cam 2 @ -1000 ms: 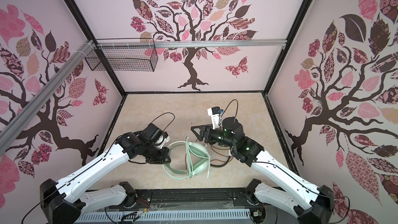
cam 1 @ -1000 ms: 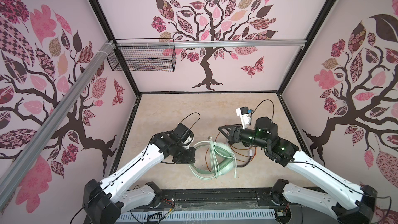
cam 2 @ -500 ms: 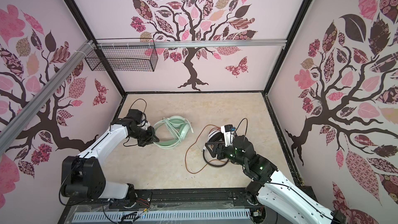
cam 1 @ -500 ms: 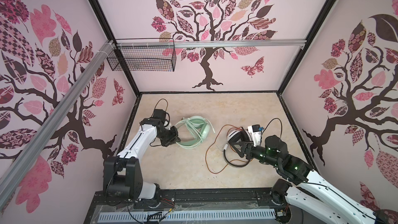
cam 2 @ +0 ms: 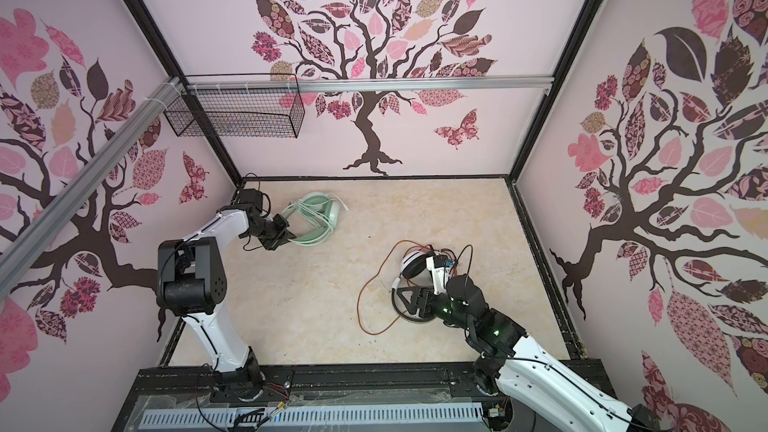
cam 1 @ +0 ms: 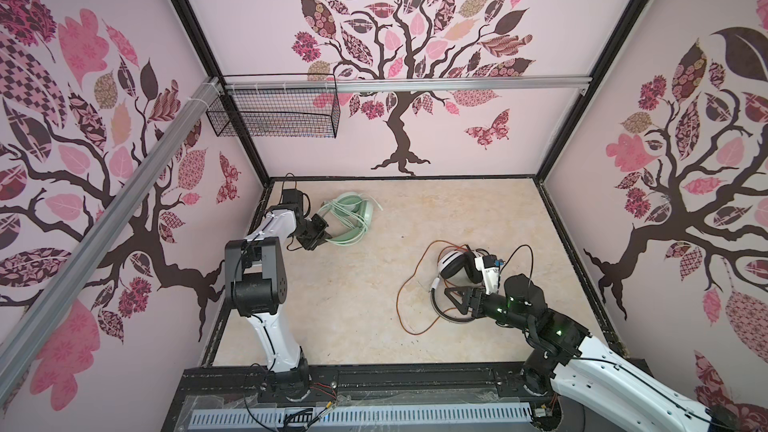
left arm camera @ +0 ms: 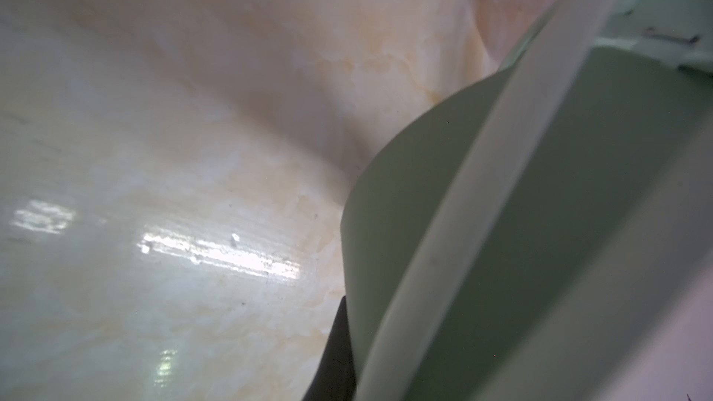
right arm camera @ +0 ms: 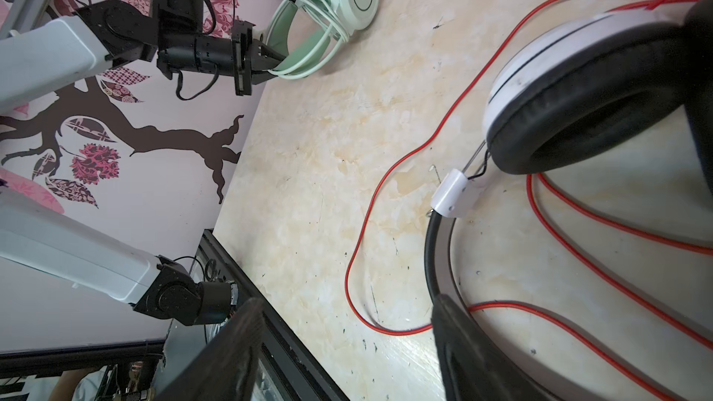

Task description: Wrap the headphones

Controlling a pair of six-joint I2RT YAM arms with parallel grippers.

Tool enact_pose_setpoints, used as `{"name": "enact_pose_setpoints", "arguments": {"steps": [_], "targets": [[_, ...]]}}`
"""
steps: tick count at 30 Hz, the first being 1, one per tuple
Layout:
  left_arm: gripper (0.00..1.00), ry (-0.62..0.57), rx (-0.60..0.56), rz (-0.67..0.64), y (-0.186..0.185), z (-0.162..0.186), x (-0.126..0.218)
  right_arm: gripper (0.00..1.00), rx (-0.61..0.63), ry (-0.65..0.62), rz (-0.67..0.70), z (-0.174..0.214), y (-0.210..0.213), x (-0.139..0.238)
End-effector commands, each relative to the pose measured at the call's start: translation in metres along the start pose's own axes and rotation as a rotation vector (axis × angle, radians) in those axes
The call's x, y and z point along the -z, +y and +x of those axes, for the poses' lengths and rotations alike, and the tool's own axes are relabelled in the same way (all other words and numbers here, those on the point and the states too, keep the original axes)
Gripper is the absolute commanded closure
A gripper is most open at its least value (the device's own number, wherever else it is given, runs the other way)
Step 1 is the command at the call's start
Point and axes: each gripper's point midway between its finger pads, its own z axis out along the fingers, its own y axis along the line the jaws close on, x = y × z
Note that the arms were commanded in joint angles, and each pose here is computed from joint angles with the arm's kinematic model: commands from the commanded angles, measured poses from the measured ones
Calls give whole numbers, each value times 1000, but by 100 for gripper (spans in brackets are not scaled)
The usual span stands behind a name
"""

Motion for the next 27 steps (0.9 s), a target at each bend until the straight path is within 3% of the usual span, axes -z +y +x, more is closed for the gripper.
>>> {"name": "enact_pose_setpoints", "arguments": {"steps": [1,11,23,25,27], "targets": [[100,-67,-28,98,-26,-28,16,27,19,-17,-18,-5,5,0],[100,-38,47,63,9,-44,-1,27,21,-12,-35,-4,7,-2],[63,-19,69,41,17,-42,-7,26,8,-26,-39,1,3,7],[56,-23,68,36,18,-42,-6,26,7,-27,-37,1,2,8],[40,-27,69,29,19,-43,-5,26,5,-26,-39,3,2,9]]}}
